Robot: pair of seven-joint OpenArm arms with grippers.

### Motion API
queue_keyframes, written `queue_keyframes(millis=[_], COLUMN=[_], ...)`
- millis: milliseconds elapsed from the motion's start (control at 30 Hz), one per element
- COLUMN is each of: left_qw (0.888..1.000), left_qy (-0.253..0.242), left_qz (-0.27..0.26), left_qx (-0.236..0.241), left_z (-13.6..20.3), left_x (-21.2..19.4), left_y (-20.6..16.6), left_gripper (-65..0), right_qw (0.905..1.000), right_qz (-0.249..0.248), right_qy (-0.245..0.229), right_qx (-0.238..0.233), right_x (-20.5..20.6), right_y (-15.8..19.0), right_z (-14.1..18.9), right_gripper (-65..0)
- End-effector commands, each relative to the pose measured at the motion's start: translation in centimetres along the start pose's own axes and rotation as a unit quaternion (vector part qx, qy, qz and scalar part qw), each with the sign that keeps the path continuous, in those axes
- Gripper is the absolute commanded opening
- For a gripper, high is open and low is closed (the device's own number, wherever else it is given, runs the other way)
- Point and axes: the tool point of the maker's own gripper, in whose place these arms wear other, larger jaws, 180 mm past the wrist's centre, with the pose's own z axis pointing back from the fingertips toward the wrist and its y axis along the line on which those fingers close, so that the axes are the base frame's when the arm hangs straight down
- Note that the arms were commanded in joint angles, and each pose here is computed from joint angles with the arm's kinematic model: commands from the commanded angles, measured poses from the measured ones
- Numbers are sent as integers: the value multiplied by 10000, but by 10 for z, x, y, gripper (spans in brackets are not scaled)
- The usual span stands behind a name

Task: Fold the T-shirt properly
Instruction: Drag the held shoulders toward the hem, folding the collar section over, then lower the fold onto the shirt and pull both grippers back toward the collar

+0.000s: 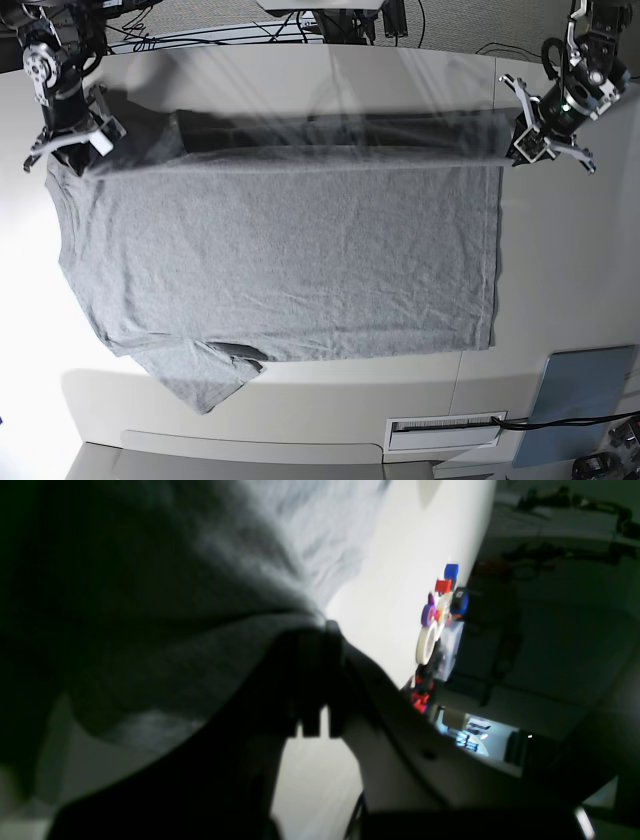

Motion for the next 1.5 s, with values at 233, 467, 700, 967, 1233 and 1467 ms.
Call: queue_keyframes(millis=[233, 467, 700, 967, 1233, 1467], left_qw=[9992, 9996, 9996, 9977, 9978, 9979], left_qy=[-356, -275, -238, -117, -215, -211], left_qz=[85, 49, 136, 266, 218, 198], left_qx=[125, 75, 106, 611, 583, 581], left_z=[-24, -38, -42, -41, -44, -44], left_x=[26, 29, 26, 23, 32, 33], left_y=[16, 17, 18, 38, 42, 44], left_gripper=[-650, -650, -650, -650, -650, -650], right_qw=[9979, 9958, 9962, 9954, 9945, 9946], right_qz=[-179, -192, 37, 11, -67, -68], right_qy=[-533, -774, -752, -683, -748, -739], right_qx=[-324, -459, -432, -673, -727, -723], right_x=[38, 57, 53, 53, 57, 57], right_y=[-25, -36, -38, -59, -66, -66], right_z=[-15, -26, -44, -62, -64, -64], right_gripper=[-650, -650, -650, -650, -650, -650])
